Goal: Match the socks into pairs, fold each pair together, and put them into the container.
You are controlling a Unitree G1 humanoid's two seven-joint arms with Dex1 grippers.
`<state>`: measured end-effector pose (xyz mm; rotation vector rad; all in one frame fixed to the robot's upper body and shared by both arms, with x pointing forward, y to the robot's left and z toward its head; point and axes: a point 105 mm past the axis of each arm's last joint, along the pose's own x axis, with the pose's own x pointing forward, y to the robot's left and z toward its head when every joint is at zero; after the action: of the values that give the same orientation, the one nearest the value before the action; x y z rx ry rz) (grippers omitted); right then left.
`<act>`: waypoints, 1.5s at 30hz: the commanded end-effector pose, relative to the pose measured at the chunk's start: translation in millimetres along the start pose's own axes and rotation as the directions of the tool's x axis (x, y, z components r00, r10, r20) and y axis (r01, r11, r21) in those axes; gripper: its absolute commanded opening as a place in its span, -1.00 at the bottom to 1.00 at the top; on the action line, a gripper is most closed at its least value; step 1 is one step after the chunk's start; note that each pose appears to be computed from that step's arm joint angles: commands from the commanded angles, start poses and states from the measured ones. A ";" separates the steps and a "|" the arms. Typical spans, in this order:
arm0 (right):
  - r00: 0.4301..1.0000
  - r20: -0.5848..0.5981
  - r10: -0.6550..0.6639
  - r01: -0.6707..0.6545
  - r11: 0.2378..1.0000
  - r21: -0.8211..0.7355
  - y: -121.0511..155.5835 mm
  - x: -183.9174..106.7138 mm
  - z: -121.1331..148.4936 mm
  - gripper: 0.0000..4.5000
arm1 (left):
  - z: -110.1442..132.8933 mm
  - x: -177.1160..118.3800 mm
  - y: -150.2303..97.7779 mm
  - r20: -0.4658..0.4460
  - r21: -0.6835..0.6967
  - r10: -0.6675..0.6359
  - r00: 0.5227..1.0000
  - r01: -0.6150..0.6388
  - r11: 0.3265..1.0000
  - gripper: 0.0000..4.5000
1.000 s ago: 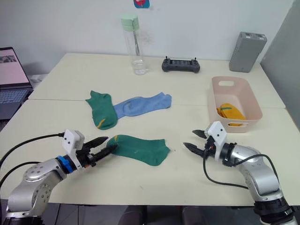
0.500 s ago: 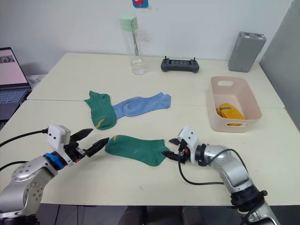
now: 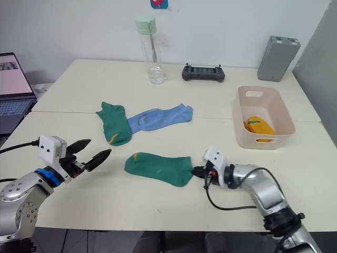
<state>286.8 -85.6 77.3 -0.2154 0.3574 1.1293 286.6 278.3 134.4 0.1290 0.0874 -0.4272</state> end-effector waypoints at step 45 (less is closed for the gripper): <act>0.924 0.367 -0.110 0.212 0.945 -0.250 1.2 -29.2 113.8 1.00 | -22.6 78.8 4.9 -0.076 0.457 0.102 0.992 -0.056 0.888 0.83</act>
<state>298.9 -72.3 179.6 -0.2633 -0.0849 1.0256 356.2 251.0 103.2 0.5982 0.0862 -0.3726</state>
